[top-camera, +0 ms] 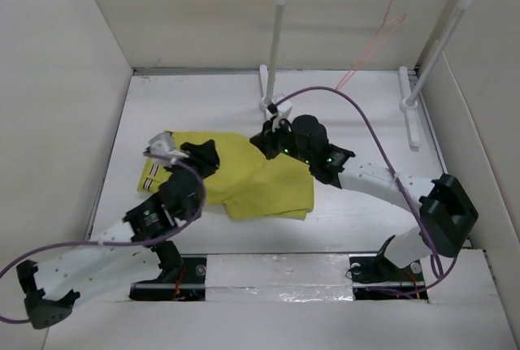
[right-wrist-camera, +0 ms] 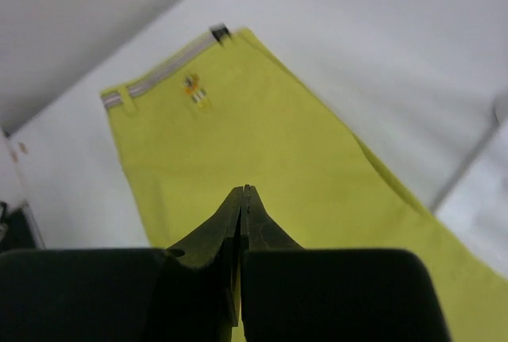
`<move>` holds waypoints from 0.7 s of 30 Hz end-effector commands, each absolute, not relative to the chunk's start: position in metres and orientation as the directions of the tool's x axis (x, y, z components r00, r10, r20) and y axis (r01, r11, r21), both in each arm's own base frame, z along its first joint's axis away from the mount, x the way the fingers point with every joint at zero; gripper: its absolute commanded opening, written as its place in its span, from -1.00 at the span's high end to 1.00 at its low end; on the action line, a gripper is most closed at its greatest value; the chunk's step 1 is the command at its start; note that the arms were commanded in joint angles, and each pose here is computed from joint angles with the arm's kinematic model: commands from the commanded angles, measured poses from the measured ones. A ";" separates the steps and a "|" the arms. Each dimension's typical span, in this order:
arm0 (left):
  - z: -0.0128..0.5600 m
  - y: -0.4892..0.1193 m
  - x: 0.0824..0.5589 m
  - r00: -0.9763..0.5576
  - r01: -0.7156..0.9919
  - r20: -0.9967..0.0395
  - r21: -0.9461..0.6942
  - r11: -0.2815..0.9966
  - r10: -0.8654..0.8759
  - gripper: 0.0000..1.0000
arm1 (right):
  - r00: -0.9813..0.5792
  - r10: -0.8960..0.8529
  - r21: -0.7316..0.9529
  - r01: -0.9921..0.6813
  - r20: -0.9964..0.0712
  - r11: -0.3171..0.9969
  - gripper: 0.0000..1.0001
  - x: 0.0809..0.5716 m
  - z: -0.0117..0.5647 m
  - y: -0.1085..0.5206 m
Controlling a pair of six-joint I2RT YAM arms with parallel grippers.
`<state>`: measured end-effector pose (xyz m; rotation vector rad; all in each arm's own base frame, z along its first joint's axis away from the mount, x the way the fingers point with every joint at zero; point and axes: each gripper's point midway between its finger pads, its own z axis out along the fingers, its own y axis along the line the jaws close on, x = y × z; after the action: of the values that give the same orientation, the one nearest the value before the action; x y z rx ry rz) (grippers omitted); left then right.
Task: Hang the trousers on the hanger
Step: Fold the trousers at the center of the board.
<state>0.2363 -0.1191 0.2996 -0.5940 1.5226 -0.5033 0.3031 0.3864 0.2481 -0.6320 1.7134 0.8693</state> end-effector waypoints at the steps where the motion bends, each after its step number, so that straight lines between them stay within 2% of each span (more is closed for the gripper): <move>1: 0.263 -0.153 0.265 -0.068 -0.067 -0.802 -0.589 0.805 -0.593 0.40 | -0.359 -0.066 0.227 -0.711 -0.931 0.666 1.00 0.294 0.186 0.353; 3: 0.236 -0.167 0.288 -0.133 -0.081 -0.819 -0.552 0.830 -0.558 0.38 | -0.409 -0.108 0.221 -0.675 -0.906 0.704 1.00 0.277 0.149 0.325; 4: 0.223 -0.183 0.294 -0.218 -0.024 -0.803 -0.563 0.826 -0.554 0.38 | -0.423 -0.118 0.216 -0.659 -0.898 0.721 1.00 0.275 0.137 0.314; 5: 0.213 -0.171 0.313 -0.211 -0.053 -0.788 -0.581 0.812 -0.578 0.38 | -0.457 -0.153 0.210 -0.648 -0.876 0.732 1.00 0.264 0.111 0.302; 7: 0.177 -0.183 0.329 -0.324 -0.026 -0.765 -0.582 0.813 -0.557 0.38 | -0.483 -0.149 0.198 -0.595 -0.863 0.779 1.00 0.264 0.092 0.284; 8: 0.170 -0.169 0.344 -0.303 -0.066 -0.757 -0.590 0.805 -0.579 0.37 | -0.505 -0.151 0.200 -0.574 -0.850 0.794 1.00 0.263 0.082 0.275; 10: 0.134 -0.161 0.359 -0.374 -0.131 -0.729 -0.570 0.811 -0.573 0.38 | -0.546 -0.139 0.209 -0.527 -0.826 0.823 1.00 0.255 0.060 0.256; 15: 0.088 -0.094 0.379 -0.330 -0.345 -0.676 -0.563 0.751 -0.659 0.38 | -0.610 -0.075 0.237 -0.415 -0.789 0.879 1.00 0.244 0.033 0.222; 21: 0.069 -0.028 0.373 -0.231 -0.454 -0.638 -0.597 0.661 -0.735 0.36 | -0.646 -0.097 0.224 -0.396 -0.757 0.890 1.00 0.233 0.018 0.201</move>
<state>0.3723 -0.0450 0.0634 -0.8896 1.9388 -0.3099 0.2323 0.2159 0.0259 -0.3827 2.2242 0.5393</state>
